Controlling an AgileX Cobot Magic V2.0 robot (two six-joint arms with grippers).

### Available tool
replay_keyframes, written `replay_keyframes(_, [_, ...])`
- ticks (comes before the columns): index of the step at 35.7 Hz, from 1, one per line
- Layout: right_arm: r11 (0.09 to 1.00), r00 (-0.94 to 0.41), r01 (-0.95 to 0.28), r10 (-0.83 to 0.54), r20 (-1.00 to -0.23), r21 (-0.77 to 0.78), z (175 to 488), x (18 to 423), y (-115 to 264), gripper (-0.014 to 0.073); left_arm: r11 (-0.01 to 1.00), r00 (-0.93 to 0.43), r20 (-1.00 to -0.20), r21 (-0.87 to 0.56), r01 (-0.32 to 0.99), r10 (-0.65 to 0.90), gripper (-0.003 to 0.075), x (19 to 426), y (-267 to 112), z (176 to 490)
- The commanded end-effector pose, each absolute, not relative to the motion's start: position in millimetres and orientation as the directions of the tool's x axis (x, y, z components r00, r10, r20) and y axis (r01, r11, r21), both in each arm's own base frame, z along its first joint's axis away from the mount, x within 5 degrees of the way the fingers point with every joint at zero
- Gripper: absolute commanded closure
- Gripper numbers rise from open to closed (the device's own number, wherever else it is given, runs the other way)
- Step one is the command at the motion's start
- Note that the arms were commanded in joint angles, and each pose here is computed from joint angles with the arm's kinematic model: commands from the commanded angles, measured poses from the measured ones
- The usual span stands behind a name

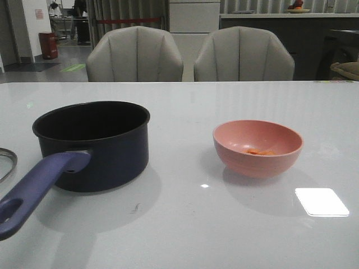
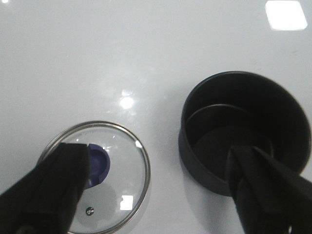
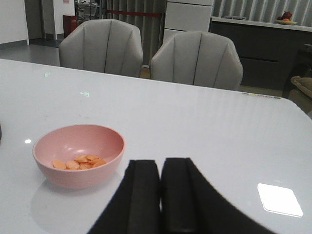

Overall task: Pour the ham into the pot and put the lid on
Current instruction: 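Set the glass lid down on the table beside the saucepan, then move the right gripper above the pink bowl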

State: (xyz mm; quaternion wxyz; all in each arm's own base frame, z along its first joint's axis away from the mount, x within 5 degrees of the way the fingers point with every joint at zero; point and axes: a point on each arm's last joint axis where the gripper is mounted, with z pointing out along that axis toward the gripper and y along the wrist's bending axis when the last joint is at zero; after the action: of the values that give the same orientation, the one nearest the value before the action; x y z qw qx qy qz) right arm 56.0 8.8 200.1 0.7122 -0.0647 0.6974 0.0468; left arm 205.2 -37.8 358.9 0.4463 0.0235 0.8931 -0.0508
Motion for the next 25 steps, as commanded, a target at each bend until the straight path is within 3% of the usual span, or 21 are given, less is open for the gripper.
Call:
replay_keyframes(1, [0.988, 0.130, -0.151, -0.026, -0.991, -0.046, 210.1, 53.7, 8.6, 0.0435, 0.985, -0.417, -0.908, -0.094, 0.145, -0.025, 0.0136, 174.7, -37.8, 383.0])
replay_keyframes(25, [0.988, 0.130, -0.151, -0.026, -0.991, -0.046, 210.1, 53.7, 8.6, 0.0435, 0.957, -0.033, -0.992, -0.124, 0.261, -0.120, 0.0136, 53.9, -13.9, 320.6])
